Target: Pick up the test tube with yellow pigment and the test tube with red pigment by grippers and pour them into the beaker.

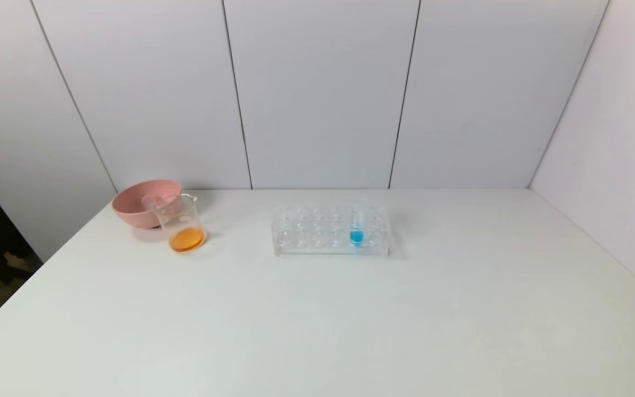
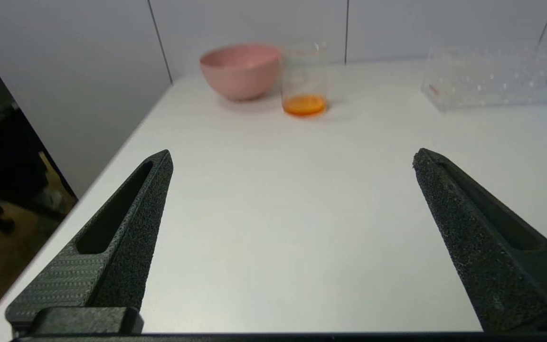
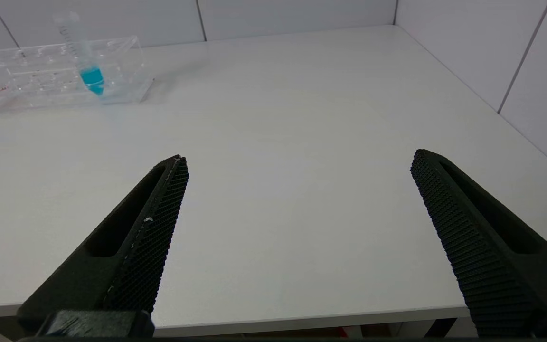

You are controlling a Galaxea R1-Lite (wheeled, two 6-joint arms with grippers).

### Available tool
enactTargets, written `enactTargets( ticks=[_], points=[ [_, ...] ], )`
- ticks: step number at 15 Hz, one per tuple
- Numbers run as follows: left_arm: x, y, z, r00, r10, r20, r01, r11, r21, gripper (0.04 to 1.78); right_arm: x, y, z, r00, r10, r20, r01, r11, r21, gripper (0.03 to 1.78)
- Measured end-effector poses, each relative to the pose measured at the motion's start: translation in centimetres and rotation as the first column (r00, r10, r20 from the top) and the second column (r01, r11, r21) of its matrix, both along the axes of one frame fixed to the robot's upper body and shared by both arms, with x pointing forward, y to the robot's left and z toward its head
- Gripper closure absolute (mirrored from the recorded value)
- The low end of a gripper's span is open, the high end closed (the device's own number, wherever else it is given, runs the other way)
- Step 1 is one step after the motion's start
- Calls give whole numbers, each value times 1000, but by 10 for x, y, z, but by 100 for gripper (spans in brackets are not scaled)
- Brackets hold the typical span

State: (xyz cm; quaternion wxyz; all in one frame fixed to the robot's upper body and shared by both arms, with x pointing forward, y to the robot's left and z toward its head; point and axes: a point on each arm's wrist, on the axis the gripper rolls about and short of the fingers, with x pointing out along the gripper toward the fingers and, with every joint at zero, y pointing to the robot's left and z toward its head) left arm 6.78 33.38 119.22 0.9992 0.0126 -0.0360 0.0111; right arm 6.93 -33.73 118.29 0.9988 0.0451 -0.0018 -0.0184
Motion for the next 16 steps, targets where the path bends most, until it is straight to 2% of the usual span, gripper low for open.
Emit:
enactTargets(
  ticks=[1, 2, 4, 8, 16],
  points=[
    [1, 0, -6, 999, -5, -49, 4, 1000, -27, 6, 0, 0, 0, 1000, 0, 0, 0, 1000, 0, 10],
    [1, 0, -8, 998, -6, -60, 5, 1000, -31, 6, 0, 0, 0, 1000, 0, 0, 0, 1000, -1, 10],
    [1, 0, -9, 998, -10, -65, 8, 999, -32, 6, 0, 0, 0, 1000, 0, 0, 0, 1000, -2, 10],
    [1, 0, -9, 998, 1, -64, -8, 994, -110, 6, 0, 0, 0, 1000, 0, -1, 0, 1000, -2, 10],
    [1, 0, -9, 998, 5, -62, -13, 993, -115, 6, 0, 0, 0, 1000, -1, 0, 1, 1000, -1, 10]
  ],
)
